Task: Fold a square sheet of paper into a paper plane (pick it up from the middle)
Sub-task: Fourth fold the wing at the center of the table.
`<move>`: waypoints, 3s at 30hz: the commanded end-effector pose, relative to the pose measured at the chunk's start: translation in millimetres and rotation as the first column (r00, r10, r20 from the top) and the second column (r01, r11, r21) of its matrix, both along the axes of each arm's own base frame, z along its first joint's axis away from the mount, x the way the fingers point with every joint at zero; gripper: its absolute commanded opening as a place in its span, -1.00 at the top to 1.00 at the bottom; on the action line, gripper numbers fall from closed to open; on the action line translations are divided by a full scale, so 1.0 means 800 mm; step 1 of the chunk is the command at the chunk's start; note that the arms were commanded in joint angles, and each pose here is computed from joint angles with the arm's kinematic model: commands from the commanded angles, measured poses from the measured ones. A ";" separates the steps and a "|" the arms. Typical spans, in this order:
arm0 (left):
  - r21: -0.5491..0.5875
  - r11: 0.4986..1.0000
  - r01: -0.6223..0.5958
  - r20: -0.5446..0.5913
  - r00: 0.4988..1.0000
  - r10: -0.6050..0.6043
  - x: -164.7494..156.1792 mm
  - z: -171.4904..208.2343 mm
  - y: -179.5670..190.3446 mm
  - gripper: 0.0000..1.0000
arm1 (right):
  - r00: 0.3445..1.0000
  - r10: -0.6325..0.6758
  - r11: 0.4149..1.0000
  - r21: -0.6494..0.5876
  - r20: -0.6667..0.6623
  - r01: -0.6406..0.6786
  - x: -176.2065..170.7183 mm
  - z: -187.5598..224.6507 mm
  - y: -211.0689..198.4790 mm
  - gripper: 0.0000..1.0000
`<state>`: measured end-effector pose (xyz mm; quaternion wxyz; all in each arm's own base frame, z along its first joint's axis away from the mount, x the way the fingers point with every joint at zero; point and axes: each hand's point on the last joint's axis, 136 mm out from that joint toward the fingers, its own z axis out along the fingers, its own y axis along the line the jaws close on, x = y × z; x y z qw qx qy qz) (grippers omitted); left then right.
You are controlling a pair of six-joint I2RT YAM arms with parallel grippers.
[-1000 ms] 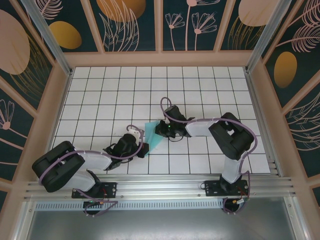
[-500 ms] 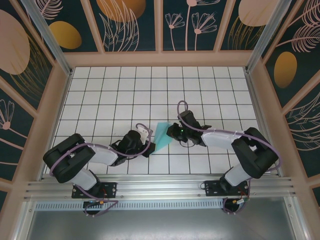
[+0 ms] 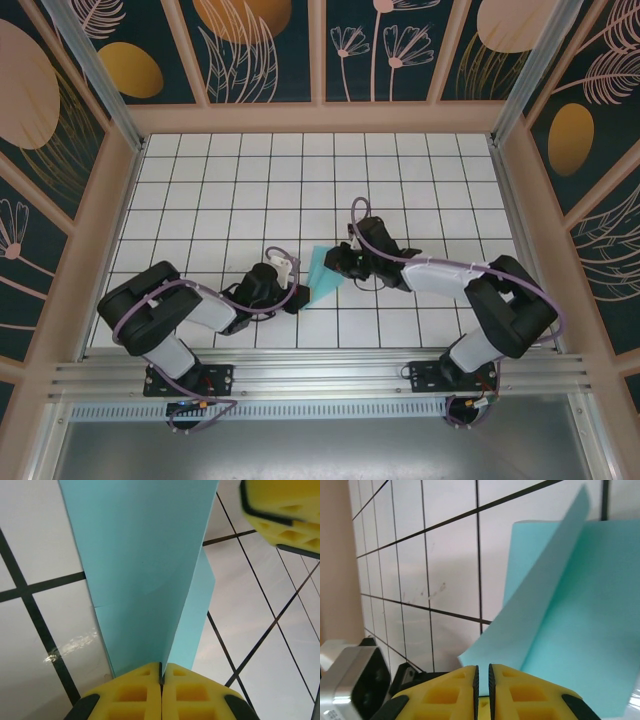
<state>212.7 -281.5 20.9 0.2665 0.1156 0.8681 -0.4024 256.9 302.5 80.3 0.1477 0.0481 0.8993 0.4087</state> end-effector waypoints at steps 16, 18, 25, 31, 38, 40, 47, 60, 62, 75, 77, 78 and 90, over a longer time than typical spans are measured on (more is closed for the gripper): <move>-0.081 0.994 -0.075 -0.149 0.987 0.062 0.001 -0.011 0.008 0.90 | 0.990 0.142 0.990 -0.003 -0.012 -0.142 0.005 -0.018 0.054 0.65; -0.080 0.993 -0.083 -0.163 0.984 0.069 0.000 -0.014 0.009 0.89 | 0.989 0.149 0.989 -0.004 -0.019 -0.149 0.007 -0.022 0.058 0.66; -0.058 0.993 -0.101 -0.188 0.978 0.089 0.001 -0.020 0.011 0.68 | 0.991 0.130 0.991 -0.039 -0.033 -0.132 0.012 -0.037 0.055 0.67; -0.040 0.996 -0.085 -0.185 0.980 0.076 -0.001 -0.017 0.012 0.59 | 0.993 0.110 0.992 -0.056 -0.043 -0.113 0.013 -0.048 0.049 0.67; -0.043 0.995 -0.086 -0.182 0.980 0.077 -0.010 -0.008 0.020 0.61 | 0.992 0.115 0.992 -0.045 -0.049 -0.117 0.013 -0.053 0.052 0.67; -0.043 0.996 -0.080 -0.182 0.981 0.070 -0.012 -0.007 0.020 0.66 | 0.992 0.114 0.992 -0.042 -0.047 -0.116 0.013 -0.053 0.053 0.66; -0.018 0.997 -0.076 -0.205 0.976 0.071 -0.012 -0.020 0.020 0.90 | 0.991 0.119 0.992 -0.033 -0.052 -0.121 0.010 -0.056 0.053 0.66; 0.071 0.985 -0.157 -0.238 0.956 0.170 -0.009 -0.041 0.040 1.00 | 0.988 0.136 0.990 -0.025 -0.070 -0.138 0.008 -0.069 0.056 0.64; 0.071 0.982 -0.177 -0.236 0.953 0.189 -0.008 -0.039 0.044 1.00 | 0.988 0.144 0.989 -0.007 -0.063 -0.144 0.008 -0.060 0.058 0.64; 0.037 0.975 -0.220 -0.259 0.940 0.222 -0.003 -0.030 0.041 1.00 | 0.996 0.086 0.996 0.005 0.025 -0.086 0.015 -0.010 0.024 0.57; 0.035 0.974 -0.222 -0.263 0.938 0.223 -0.003 -0.030 0.041 1.00 | 0.996 0.086 0.996 0.001 0.005 -0.086 0.013 -0.018 0.025 0.58; 0.031 0.974 -0.226 -0.264 0.938 0.226 -0.003 -0.029 0.041 1.00 | 0.996 0.092 0.996 0.002 -0.001 -0.092 0.011 -0.020 0.027 0.58; -0.005 0.975 -0.221 -0.267 0.940 0.211 -0.003 -0.024 0.036 1.00 | 0.989 0.144 0.989 0.024 -0.040 -0.144 0.014 -0.038 0.052 0.59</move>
